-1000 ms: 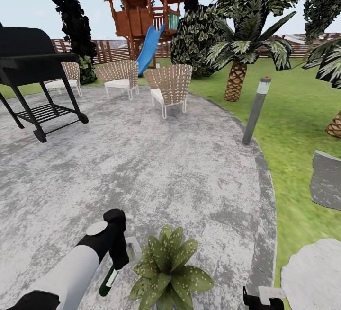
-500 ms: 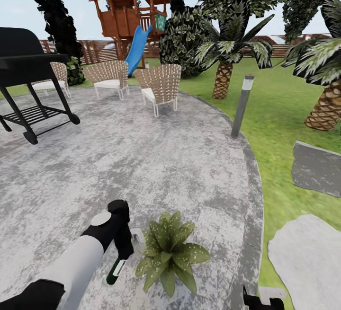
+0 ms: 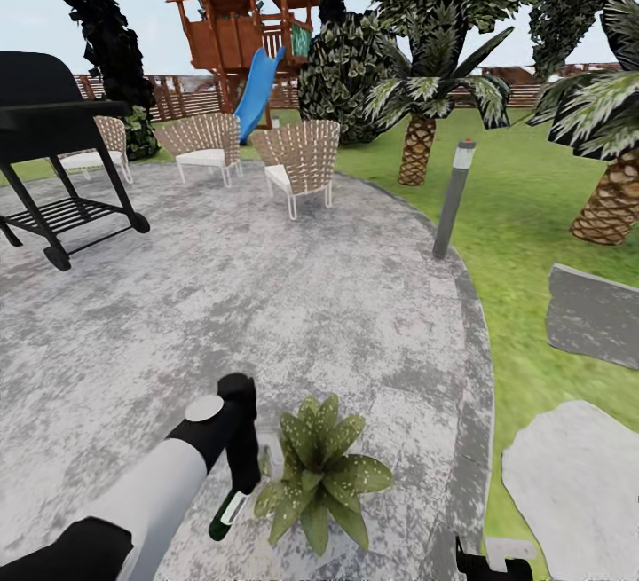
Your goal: Pick up the pesticide atomizer in the garden and spray insectifuge to fully cover both potted plants in the garden.
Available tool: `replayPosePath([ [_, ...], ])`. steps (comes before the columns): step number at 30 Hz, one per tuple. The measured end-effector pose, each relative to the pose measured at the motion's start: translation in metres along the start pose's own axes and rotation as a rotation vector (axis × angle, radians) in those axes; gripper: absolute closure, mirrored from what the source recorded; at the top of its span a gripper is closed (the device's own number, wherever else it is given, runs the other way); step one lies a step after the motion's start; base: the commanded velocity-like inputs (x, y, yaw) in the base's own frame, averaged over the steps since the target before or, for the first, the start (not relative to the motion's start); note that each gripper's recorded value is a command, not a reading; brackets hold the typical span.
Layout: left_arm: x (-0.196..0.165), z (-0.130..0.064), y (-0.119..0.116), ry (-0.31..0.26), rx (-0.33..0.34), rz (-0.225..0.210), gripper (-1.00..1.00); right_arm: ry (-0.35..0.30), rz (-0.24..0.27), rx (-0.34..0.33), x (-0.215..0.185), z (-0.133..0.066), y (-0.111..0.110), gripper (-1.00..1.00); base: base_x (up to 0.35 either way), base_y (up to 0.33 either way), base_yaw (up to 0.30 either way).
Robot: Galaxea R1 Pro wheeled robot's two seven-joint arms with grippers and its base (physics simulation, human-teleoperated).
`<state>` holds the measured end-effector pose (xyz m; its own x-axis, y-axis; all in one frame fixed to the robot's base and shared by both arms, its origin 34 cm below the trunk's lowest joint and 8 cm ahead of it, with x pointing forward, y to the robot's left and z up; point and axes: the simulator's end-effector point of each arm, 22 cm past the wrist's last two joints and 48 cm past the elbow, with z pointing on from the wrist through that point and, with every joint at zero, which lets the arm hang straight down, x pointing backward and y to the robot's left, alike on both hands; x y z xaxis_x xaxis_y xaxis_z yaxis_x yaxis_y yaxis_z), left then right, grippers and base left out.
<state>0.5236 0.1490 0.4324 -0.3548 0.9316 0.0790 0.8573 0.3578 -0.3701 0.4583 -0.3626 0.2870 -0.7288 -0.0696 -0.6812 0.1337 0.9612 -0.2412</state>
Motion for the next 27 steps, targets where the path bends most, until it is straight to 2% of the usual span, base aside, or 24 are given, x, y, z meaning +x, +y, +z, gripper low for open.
replayPosePath([
  [9,-0.005,-0.002,0.002,-0.016,-0.011,-0.008,1.00,0.000,0.000,0.000,0.000,0.000,0.000,-1.00,-0.278,-0.104,0.000],
  [15,0.000,-0.003,0.005,-0.014,-0.019,-0.021,1.00,0.000,0.000,0.000,0.000,0.000,0.000,-1.00,-0.038,-0.264,0.007],
  [22,0.028,0.002,0.023,0.017,-0.053,-0.061,1.00,0.000,0.000,0.000,0.000,0.000,0.000,-1.00,0.000,-0.048,0.232],
  [27,0.031,0.002,0.025,0.020,-0.055,-0.068,1.00,0.000,0.000,0.000,0.000,0.000,0.000,-1.00,0.000,-0.001,0.257],
])
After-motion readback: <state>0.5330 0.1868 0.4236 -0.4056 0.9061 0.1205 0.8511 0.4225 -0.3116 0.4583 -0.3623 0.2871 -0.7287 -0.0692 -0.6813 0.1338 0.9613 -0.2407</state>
